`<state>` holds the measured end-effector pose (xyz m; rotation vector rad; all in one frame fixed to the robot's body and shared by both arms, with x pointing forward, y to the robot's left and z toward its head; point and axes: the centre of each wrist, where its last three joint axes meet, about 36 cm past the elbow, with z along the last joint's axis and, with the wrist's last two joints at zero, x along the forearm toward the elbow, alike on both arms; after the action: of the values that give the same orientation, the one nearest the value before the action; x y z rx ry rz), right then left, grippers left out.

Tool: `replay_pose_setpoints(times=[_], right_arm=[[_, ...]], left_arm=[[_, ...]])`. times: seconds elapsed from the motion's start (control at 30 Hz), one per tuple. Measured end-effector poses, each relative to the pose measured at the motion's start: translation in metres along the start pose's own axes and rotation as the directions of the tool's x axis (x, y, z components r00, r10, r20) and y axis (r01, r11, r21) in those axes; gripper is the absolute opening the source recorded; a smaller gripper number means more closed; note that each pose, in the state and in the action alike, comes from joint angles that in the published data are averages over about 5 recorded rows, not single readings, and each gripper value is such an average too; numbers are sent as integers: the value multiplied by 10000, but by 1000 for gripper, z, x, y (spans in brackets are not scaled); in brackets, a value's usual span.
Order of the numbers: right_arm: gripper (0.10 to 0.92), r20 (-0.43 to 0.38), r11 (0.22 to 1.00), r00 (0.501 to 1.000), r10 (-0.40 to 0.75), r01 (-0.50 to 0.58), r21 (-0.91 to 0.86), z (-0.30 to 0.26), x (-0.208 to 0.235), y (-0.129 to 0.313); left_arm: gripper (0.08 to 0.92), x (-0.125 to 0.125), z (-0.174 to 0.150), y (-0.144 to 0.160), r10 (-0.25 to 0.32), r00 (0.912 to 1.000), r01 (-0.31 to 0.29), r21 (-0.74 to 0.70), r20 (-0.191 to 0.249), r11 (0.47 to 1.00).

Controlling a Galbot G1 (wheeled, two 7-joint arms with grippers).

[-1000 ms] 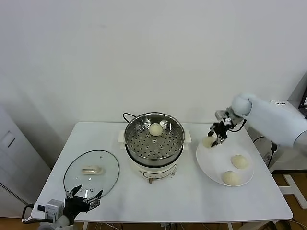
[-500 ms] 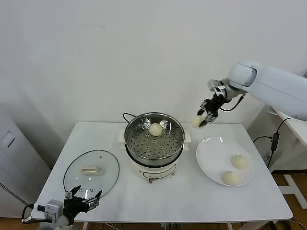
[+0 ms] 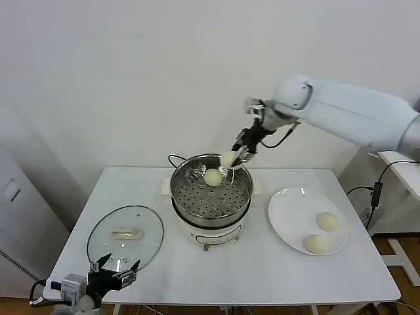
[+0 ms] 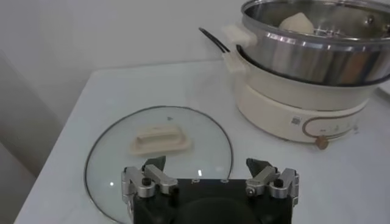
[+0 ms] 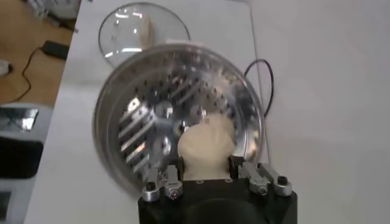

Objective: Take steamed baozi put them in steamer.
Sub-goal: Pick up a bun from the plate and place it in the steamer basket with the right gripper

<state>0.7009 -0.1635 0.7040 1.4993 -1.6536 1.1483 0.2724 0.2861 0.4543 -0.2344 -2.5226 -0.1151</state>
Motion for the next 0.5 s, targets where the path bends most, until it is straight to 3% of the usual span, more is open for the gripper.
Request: replay_pose_setpoints(times=[0.5], right_arm=[[467,-143,9992,9991,-407,407,8,-45,-97,20]], left_arm=[[823,5,4,-2,-95,10000,95,87,-18,9999]])
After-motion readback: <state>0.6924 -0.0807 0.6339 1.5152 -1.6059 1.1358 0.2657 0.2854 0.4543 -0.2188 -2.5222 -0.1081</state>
